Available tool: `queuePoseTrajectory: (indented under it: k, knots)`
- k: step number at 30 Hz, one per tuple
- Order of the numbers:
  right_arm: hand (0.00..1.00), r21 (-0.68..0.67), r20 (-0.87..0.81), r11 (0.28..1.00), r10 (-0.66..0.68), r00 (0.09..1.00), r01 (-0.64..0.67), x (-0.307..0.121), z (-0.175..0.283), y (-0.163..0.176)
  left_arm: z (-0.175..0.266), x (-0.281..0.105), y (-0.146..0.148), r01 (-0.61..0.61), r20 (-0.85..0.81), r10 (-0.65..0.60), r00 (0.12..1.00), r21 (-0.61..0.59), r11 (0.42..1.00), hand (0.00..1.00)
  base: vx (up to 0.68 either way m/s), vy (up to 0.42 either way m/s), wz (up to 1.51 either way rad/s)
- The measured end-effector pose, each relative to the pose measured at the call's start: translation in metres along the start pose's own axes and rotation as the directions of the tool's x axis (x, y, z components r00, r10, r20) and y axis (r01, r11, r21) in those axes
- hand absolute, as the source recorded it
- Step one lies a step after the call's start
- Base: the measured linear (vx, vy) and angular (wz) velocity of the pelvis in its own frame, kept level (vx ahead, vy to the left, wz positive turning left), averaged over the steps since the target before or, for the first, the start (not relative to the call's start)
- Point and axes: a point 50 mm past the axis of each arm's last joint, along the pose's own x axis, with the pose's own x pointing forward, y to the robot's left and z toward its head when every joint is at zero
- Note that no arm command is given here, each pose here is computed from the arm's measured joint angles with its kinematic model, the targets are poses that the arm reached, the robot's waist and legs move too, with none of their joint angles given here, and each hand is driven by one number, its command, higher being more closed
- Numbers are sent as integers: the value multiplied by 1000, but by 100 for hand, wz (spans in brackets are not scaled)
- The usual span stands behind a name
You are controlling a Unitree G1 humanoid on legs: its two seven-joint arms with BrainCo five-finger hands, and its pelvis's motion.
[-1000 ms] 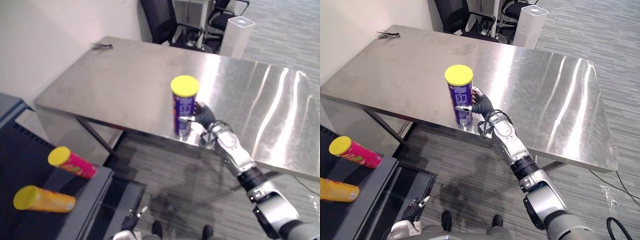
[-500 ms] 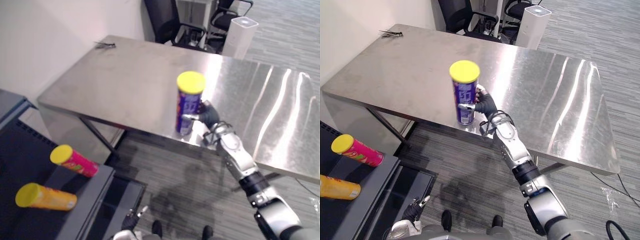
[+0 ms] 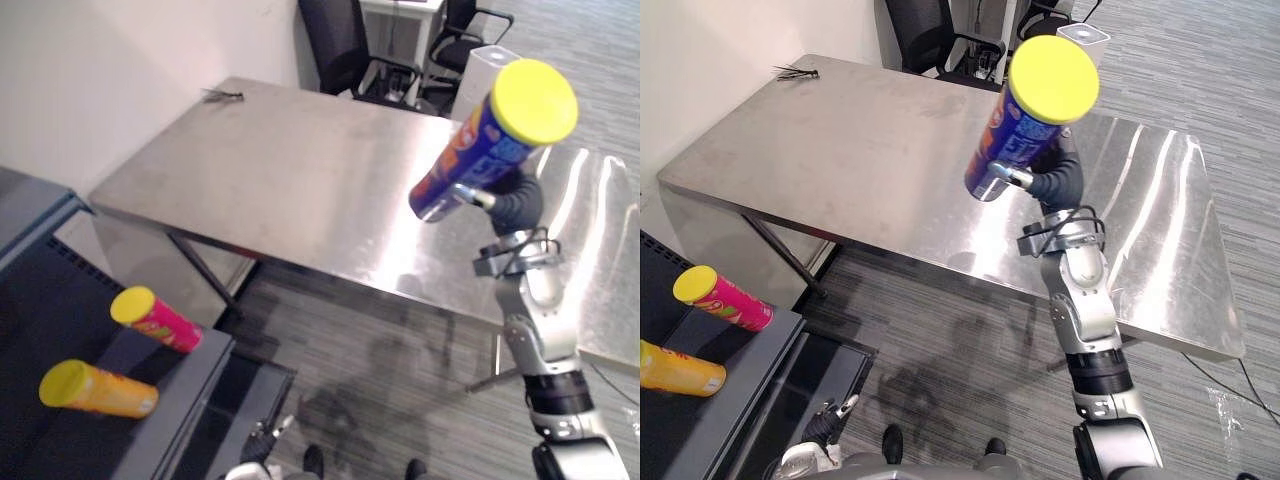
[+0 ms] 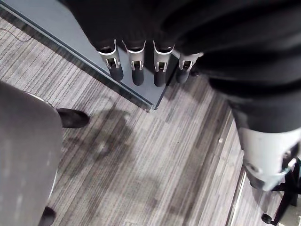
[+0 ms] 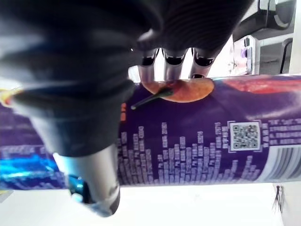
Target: Put the gum and the chips on the shelf.
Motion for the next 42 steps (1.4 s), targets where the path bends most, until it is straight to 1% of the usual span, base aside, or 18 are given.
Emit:
queuePoseTrajectory:
  k: [1, 8, 13, 18, 21, 26, 30, 32, 34, 38, 42]
  knots:
    - [100, -9, -5, 1000, -26, 1000, 26, -5, 0, -6, -2, -1, 1, -4, -6, 4, 1000, -2, 1000, 0, -11, -7, -7]
    - [100, -34, 7, 997, -72, 997, 72, -21, 9, -18, -8, -3, 4, -8, -24, 8, 1000, -1, 1000, 0, -18, -8, -5]
    - [100, -51, -18, 993, -105, 994, 104, -30, 6, -27, -11, -4, 6, -6, -31, 6, 999, 0, 1000, 0, -38, -11, -1]
    - [100, -98, -42, 977, -196, 980, 191, -50, 9, -47, -12, -4, 6, 8, -34, -8, 999, 5, 1000, 0, -42, -14, 13]
    - [100, -108, -56, 972, -215, 975, 208, -56, 7, -50, -11, -4, 7, 4, -33, -4, 999, 1, 1000, 0, -45, -25, 23]
    - [100, -73, -49, 972, -227, 973, 223, -58, 6, -46, -1, 0, 12, 0, -1, 0, 1000, -32, 999, 0, -132, -88, 43]
    - [100, -15, -50, 978, -209, 977, 209, -56, 3, -38, 3, 1, 17, 2, 9, -2, 1000, -37, 999, 0, -226, -160, 65]
    - [100, -22, -43, 978, -208, 977, 208, -56, 5, -40, -2, 0, 25, -22, -16, 22, 1000, -44, 999, 0, -153, -175, 105]
    - [100, -51, 2, 969, -241, 970, 241, -52, 15, -50, -3, 0, 26, -27, -25, 25, 999, -51, 998, 0, -155, -113, 140]
    - [100, -64, 59, 953, -293, 954, 297, -51, 24, -59, -25, -9, 30, -40, -88, 35, 996, -54, 998, 0, -104, -65, 144]
    - [100, -90, 90, 930, -350, 932, 357, -56, 32, -72, -35, -14, 22, -46, -114, 33, 993, -109, 993, 0, -138, 168, 151]
